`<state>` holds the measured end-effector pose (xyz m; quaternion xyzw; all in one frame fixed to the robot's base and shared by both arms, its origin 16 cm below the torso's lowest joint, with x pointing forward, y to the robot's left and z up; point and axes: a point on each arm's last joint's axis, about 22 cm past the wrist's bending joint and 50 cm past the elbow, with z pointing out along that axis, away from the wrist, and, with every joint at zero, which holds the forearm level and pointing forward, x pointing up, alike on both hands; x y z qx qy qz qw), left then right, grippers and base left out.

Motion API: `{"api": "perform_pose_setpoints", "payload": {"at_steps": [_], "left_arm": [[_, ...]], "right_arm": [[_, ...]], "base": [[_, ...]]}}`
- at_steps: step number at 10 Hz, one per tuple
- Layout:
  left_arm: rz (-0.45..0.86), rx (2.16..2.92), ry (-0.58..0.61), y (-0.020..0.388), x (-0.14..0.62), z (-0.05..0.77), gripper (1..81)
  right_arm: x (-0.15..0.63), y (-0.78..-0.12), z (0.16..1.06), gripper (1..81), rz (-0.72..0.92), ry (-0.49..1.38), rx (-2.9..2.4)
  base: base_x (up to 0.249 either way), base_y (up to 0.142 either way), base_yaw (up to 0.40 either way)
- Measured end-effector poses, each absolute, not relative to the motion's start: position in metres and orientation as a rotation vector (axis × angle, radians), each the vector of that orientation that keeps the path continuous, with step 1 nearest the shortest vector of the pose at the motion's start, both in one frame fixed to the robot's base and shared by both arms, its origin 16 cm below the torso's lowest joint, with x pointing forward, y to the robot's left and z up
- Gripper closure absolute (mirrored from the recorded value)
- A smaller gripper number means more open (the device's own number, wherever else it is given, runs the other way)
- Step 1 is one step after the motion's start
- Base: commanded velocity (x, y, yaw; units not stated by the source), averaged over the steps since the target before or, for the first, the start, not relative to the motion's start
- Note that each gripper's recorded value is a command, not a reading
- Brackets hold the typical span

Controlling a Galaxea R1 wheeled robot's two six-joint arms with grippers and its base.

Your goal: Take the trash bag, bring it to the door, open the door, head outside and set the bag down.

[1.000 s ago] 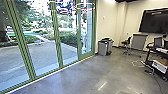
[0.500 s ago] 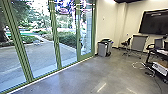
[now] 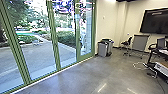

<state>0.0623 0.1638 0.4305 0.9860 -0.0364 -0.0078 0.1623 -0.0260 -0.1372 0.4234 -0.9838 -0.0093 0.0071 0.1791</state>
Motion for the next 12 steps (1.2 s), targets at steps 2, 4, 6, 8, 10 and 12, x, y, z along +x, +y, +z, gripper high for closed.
{"api": "perform_pose_setpoints", "payload": {"at_steps": [2,4,6,8,10,12], "left_arm": [[-0.018,2.814,-0.104,0.1641,0.0644,0.4307,81.1],[-0.020,2.815,-0.104,0.1644,0.0637,0.4306,81.1],[-0.020,2.815,-0.104,0.1644,0.0637,0.4306,81.1],[-0.019,2.815,-0.105,0.1644,0.0638,0.4306,81.1],[-0.019,2.815,-0.105,0.1643,0.0638,0.4306,81.1],[-0.019,2.816,-0.104,0.1648,0.0638,0.4305,81.1]], "right_arm": [[-0.0235,-0.1372,0.4234,1.0,0.015,-0.029,-2.781],[-0.0249,-0.1353,0.4237,1.0,0.018,-0.029,-2.779],[-0.0240,-0.1353,0.4237,1.0,0.016,-0.029,-2.779],[-0.0245,-0.1349,0.4238,1.0,0.017,-0.030,-2.778],[-0.0246,-0.1349,0.4238,1.0,0.018,-0.030,-2.778],[-0.0239,-0.1349,0.4238,1.0,0.017,-0.030,-2.778]], "base": [[0.153,0.000,0.000],[0.153,0.000,0.000],[0.153,0.000,0.000],[0.153,0.000,0.000],[0.153,0.000,0.000],[0.153,0.000,0.000]]}}
